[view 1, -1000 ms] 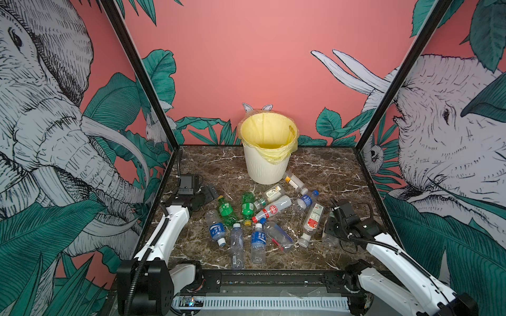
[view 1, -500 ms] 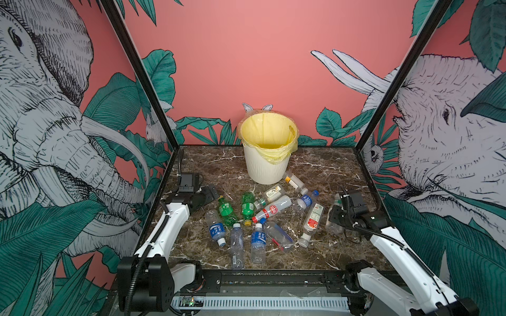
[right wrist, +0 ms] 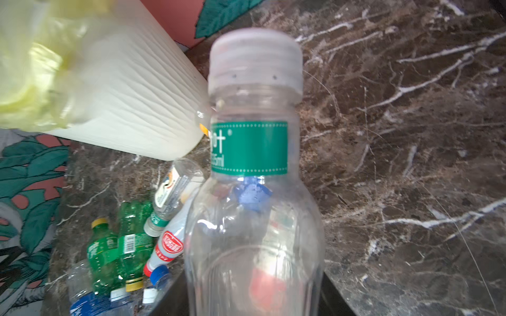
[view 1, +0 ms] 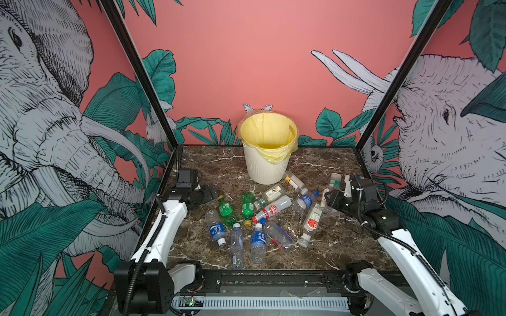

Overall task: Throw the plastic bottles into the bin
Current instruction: 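Grasp the clear green-label bottle with the right gripper and lift it, then carry the bottle over the yellow-lined bin and release it with the right gripper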

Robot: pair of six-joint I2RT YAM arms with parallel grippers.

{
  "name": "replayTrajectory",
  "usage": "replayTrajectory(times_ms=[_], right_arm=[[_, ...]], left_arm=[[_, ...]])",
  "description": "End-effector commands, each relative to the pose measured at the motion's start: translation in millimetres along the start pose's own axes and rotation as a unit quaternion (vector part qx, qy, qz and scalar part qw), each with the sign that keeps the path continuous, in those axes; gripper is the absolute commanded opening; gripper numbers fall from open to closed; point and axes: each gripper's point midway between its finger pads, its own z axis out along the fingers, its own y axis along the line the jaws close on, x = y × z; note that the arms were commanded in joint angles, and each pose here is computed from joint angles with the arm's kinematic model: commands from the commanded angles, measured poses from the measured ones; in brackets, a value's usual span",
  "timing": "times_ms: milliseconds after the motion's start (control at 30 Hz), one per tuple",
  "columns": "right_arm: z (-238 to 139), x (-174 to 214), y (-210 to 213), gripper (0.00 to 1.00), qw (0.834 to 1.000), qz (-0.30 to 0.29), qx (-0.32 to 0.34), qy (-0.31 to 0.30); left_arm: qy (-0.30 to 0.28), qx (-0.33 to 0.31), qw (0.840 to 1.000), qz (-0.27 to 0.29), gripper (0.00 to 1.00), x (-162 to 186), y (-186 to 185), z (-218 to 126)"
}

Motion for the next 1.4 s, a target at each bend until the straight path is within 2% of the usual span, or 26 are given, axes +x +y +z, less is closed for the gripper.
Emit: replayTrajectory(times_ms=[0, 100, 200, 333, 600, 867, 967, 1233, 1367], right_arm=[[-10, -26, 22, 0.42, 0.997, -0.025, -0.048, -0.05], [-6, -39, 32, 0.42, 0.992, -0.04, -0.073, -0.092], [-9, -57, 39, 0.42, 0.988, -0.03, -0.084, -0.124], [-4, -69, 62, 0.42, 0.983, -0.042, -0.126, -0.126], [-8, -95, 109, 0.42, 0.962, -0.025, -0.231, -0.14], [-9, -109, 134, 0.44, 0.946, -0.016, -0.289, -0.146], [-2, -104, 128, 0.44, 0.95, -0.011, -0.278, -0.14], [-17, -98, 126, 0.44, 0.949, -0.033, -0.278, -0.148], [-22, -107, 147, 0.44, 0.944, -0.046, -0.29, -0.15]], left_arm=[[-0.003, -0.017, 0.999, 0.027, 0.99, 0, 6, -9], [-0.006, -0.021, 1.0, 0.022, 0.99, 4, 11, 1], [-0.006, -0.002, 1.0, -0.002, 0.99, 9, 8, 6], [-0.006, 0.004, 1.0, -0.005, 0.99, 10, 7, 8], [0.002, 0.027, 0.999, -0.034, 0.99, 19, 2, 9], [0.024, 0.03, 0.998, -0.048, 0.99, 35, 5, 13], [0.027, 0.026, 0.998, -0.053, 0.99, 38, 8, 14], [0.041, 0.031, 0.997, -0.052, 0.99, 40, 5, 20], [0.049, 0.03, 0.997, -0.042, 0.99, 39, 4, 21]])
